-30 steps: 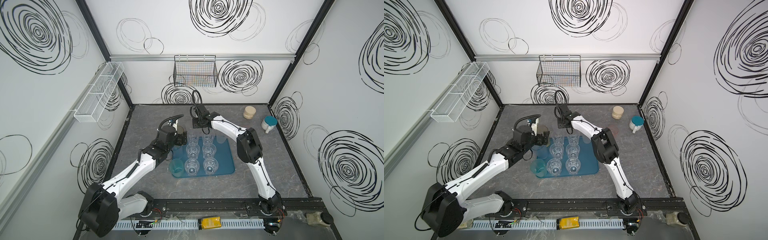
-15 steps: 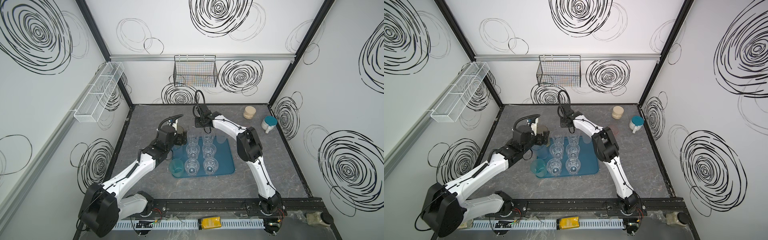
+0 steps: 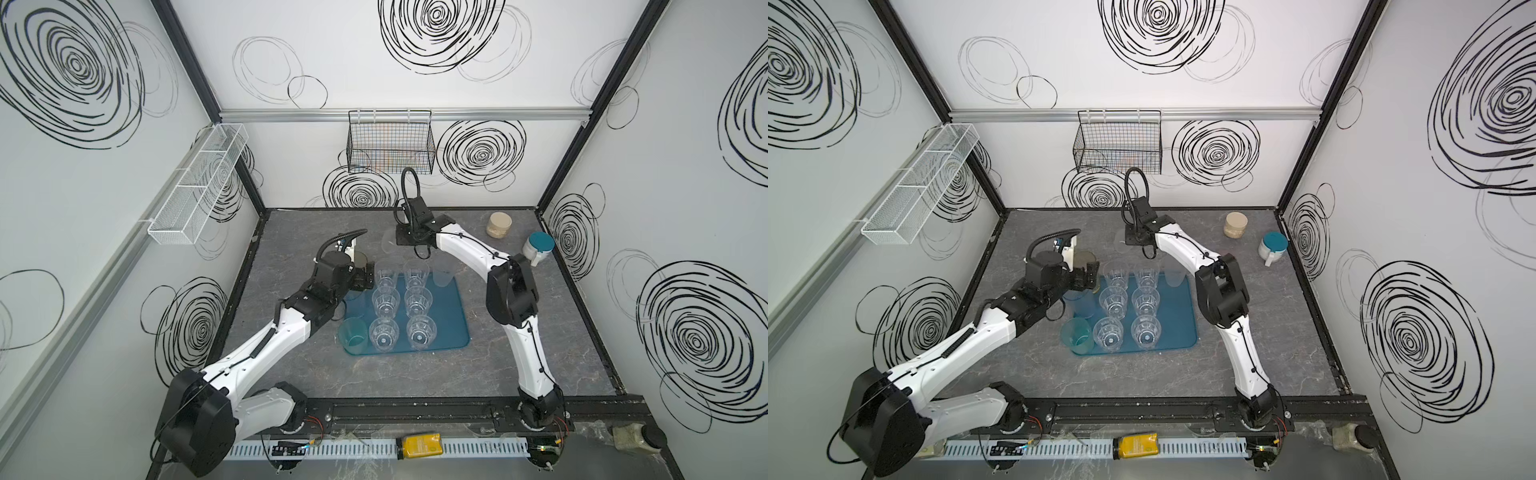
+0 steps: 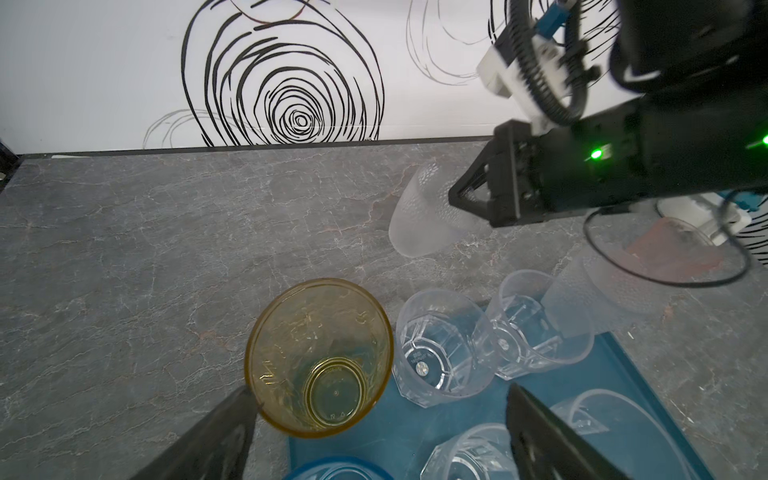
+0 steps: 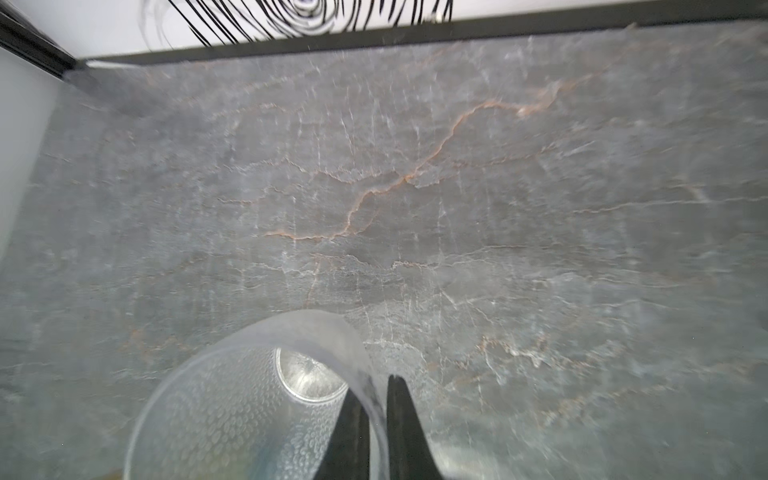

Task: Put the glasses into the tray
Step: 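Reach the right gripper to the fallen frosted glass and grasp it, then carry the frosted glass with the right gripper onto the tray and release it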

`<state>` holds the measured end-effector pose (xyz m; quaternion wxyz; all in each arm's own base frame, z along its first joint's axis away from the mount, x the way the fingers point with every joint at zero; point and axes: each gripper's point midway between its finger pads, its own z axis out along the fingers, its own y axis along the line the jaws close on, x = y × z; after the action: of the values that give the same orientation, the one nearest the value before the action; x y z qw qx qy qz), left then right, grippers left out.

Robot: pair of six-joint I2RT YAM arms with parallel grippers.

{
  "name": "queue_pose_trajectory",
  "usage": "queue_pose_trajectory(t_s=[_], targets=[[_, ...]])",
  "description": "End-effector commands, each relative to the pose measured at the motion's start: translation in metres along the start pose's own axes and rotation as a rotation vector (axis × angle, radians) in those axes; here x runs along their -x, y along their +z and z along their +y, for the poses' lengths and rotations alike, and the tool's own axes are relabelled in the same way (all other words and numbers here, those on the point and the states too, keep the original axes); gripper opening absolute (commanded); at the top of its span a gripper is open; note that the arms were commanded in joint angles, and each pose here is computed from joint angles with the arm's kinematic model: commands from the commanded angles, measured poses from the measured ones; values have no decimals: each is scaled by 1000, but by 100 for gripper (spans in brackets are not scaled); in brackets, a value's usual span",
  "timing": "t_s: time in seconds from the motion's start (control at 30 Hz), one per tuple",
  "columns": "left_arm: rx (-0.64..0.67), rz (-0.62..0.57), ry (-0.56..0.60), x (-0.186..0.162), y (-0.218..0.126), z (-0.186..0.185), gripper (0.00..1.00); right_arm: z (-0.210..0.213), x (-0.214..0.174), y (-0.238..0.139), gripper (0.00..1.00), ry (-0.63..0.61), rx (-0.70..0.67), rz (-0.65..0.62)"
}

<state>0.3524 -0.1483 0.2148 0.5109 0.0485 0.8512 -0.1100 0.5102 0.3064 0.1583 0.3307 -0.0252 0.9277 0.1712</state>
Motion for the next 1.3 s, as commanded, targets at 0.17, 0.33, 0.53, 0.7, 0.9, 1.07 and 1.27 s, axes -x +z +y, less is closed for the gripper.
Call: queue_pose_trajectory(t_s=[0.17,0.33,0.53,0.7,0.9,1.07,1.27], targets=[[-70,-152,121,47,-31,-61,97,-23,26,-131,3,39,0,-153],[-192,-179,197,45,-47,-120,96,-77,-16,-178,3,50,-70,-177],[-314,-157,224,16,-50,-177,96,-135,-79,-201,3,59,-216,-107],[-408,-138,213,1,-58,-209,96,-144,-120,-190,3,86,-201,-46],[-380,-92,203,-10,-55,-205,96,-143,-158,-159,3,68,-219,54],[-356,-127,187,-7,-57,-191,96,-143,-173,-134,3,40,-261,143],[-337,-96,213,-17,-46,-181,96,-154,-183,-113,5,10,-328,204]])
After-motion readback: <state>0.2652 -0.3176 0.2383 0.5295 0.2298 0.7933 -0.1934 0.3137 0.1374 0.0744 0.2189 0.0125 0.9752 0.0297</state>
